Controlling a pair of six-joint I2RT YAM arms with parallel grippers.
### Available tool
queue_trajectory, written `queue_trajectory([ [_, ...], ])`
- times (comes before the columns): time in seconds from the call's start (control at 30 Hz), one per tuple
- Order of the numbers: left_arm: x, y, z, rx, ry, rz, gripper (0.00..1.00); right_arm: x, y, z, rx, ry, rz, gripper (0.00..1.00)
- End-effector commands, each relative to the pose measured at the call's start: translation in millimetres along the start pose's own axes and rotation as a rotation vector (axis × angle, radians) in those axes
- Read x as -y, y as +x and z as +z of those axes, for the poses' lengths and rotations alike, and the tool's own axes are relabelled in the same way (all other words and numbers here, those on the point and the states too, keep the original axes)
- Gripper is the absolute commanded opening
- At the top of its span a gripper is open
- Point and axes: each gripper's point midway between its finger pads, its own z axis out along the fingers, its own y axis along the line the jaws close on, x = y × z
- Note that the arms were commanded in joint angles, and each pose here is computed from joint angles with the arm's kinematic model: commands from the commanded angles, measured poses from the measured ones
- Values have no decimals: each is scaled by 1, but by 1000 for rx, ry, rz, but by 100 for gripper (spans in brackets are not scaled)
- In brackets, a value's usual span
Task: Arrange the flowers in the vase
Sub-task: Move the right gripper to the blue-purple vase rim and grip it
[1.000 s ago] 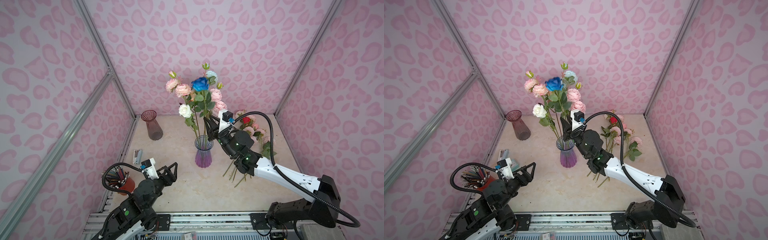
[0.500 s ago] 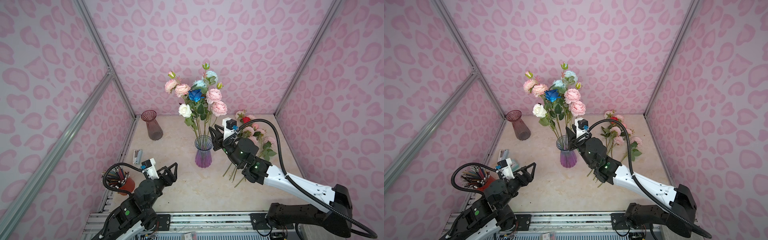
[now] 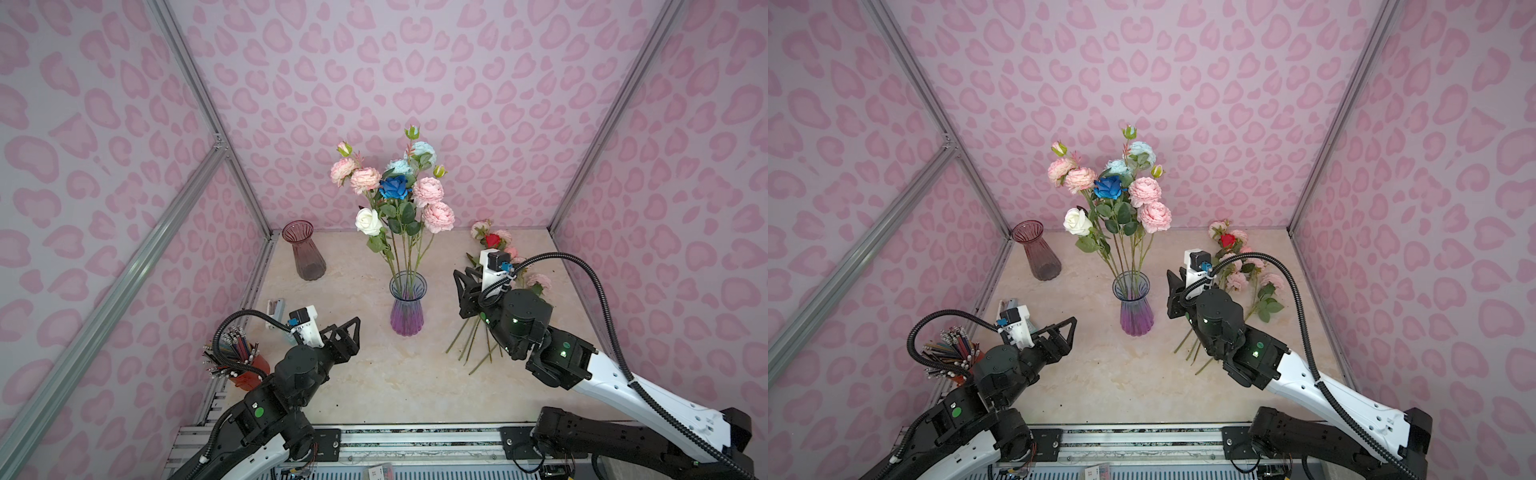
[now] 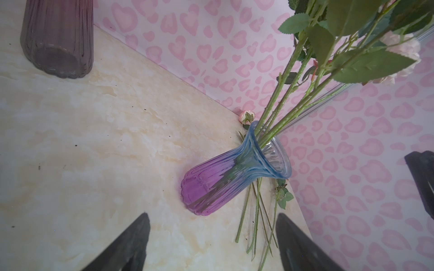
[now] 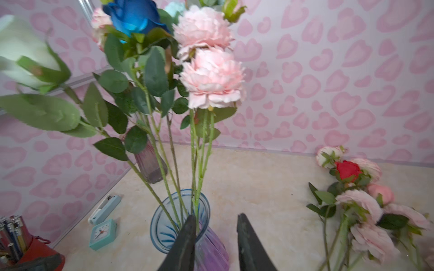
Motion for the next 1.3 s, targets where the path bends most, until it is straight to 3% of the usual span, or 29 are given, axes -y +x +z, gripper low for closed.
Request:
queue_trajectory([
  [0.0,-2,8,12,-34,-41,20,86,27,27,3,-155,67,89,28],
  [0.13,-12,25,24,-96,-100,14,87,32,37,17,-267,63,172,37],
  [0.3,-28,32,23,-106,-167,9,87,7,67,38,-455,3,168,43],
  [0.57,-46,25,9,-36,-196,-10,86,-10,94,69,-565,-20,175,51],
  [0.97,-58,25,1,-18,-219,-5,85,-30,118,101,-670,-42,190,52],
  [1.27,-66,25,-2,15,-216,-17,86,-38,137,110,-784,-38,196,42],
])
